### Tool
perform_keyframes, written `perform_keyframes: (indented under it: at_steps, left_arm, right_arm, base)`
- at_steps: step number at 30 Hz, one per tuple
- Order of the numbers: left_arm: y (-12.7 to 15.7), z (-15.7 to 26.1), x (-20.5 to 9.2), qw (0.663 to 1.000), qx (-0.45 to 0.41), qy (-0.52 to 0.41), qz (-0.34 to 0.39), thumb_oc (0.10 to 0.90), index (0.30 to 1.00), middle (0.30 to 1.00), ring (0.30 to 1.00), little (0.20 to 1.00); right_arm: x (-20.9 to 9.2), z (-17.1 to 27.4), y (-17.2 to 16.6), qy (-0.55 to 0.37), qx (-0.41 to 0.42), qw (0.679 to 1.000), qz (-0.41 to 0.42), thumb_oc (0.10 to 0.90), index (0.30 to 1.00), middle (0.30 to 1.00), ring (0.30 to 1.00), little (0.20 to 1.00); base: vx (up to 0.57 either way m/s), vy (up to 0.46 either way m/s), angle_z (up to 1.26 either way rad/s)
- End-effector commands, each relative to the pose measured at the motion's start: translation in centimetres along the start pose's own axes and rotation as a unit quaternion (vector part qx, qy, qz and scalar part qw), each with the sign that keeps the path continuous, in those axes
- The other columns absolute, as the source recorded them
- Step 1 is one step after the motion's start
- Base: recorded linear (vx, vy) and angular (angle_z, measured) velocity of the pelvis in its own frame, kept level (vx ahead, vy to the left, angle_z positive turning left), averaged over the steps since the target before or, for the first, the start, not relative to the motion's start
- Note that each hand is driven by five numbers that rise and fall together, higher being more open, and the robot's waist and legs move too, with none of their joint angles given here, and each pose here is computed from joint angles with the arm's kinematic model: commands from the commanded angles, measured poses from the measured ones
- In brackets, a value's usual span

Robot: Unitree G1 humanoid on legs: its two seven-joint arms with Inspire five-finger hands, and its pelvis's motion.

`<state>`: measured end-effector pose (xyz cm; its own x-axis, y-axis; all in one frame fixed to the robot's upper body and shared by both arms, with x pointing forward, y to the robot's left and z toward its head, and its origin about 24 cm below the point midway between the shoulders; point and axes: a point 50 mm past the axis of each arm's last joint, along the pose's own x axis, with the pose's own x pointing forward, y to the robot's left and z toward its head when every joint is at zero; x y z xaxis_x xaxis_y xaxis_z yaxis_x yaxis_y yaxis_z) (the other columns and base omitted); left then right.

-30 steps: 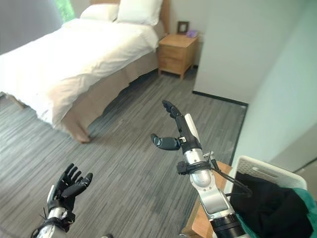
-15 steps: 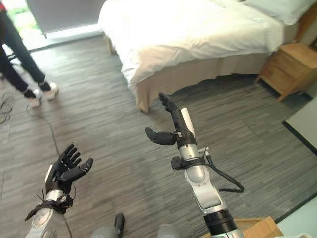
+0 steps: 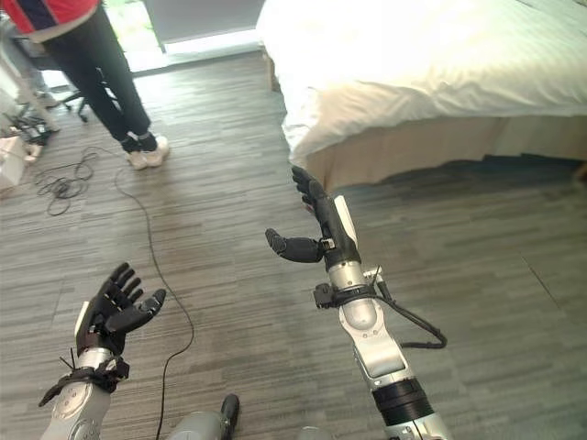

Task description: Pick up bed clothes into laundry basket.

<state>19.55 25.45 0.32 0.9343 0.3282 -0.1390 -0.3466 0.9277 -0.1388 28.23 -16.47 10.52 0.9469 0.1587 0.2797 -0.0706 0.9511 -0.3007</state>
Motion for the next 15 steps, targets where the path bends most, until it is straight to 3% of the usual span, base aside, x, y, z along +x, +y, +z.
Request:
perform_keyframes:
  at_steps: [1, 8, 15]
  left_arm:
    - [2.9, 6.3, 0.6, 0.988, 0.036, -0.143, 0.048, 0.800, 0.900, 0.900, 0.900, 0.900]
    - [1.0, 4.9, 0.0, 0.989, 0.083, -0.122, 0.015, 0.800, 0.900, 0.900, 0.900, 0.900]
    - [1.3, 2.6, -1.5, 0.995, 0.054, -0.076, 0.032, 0.800, 0.900, 0.900, 0.900, 0.900]
  right_arm:
    - [0.5, 3.7, -2.2, -0.098, 0.030, 0.993, -0.058, 0.800, 0.900, 0.900, 0.900, 0.900]
    - [-2.5, 0.5, -4.0, -0.027, 0.037, 0.992, -0.118, 0.800, 0.900, 0.900, 0.900, 0.900]
    - [-4.4, -2.8, -3.4, 0.060, 0.031, 0.991, -0.112, 0.800, 0.900, 0.900, 0.900, 0.900]
  base:
    - [0.08, 0.060, 0.97]
    - [0.08, 0.050, 0.68]
    - [0.05, 0.008, 0.05]
